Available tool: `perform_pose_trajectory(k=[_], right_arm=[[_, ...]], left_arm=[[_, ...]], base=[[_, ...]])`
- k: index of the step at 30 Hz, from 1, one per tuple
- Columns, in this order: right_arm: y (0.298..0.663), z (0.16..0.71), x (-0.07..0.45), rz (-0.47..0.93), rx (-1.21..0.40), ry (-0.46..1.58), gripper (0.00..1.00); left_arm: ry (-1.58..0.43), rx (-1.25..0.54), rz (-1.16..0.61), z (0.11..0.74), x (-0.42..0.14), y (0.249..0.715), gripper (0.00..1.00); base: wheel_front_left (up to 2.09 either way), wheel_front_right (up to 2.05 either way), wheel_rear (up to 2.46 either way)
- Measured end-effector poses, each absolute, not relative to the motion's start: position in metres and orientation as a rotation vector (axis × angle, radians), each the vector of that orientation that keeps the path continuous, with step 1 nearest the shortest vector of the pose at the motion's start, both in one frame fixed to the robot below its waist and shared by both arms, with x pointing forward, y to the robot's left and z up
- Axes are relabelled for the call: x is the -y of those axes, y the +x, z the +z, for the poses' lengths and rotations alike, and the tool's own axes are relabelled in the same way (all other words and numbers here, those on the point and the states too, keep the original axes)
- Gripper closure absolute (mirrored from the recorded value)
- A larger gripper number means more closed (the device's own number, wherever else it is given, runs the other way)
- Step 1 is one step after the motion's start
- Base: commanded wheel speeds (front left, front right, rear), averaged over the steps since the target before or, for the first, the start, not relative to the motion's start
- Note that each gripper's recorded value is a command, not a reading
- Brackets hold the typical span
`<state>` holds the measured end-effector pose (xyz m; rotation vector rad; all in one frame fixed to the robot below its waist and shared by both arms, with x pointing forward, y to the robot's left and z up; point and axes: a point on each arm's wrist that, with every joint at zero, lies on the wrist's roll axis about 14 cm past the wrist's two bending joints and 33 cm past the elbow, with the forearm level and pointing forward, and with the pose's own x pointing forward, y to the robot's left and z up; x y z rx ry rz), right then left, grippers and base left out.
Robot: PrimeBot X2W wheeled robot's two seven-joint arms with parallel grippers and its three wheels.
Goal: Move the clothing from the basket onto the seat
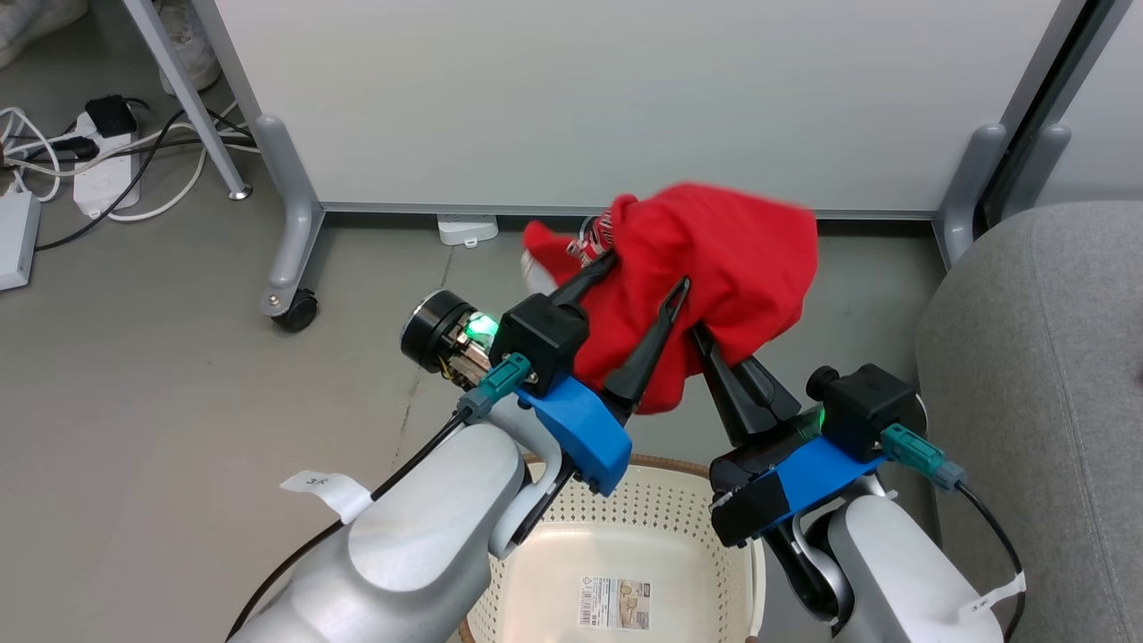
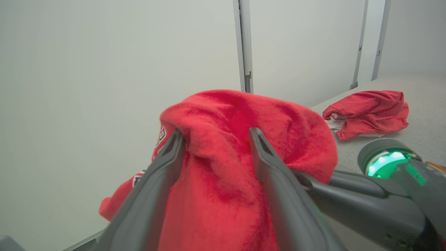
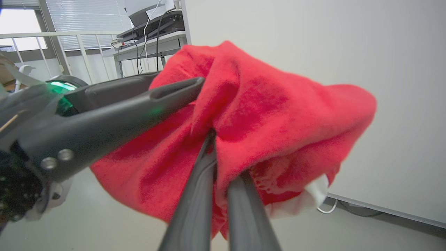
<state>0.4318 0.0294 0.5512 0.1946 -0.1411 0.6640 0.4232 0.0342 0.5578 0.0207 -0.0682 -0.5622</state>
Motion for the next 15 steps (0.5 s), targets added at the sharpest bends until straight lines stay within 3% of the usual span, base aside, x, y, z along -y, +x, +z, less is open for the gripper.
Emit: perform_pose_trajectory(k=[15], right_arm=[[0.4294, 0.5493, -0.0219, 0.646, 0.138, 0.189, 1.0]], left_arm=[[0.035, 0.075, -0.572, 0.5586, -0.0299, 0.4212, 0.0]], base=[[0.0, 0.0, 0.0]])
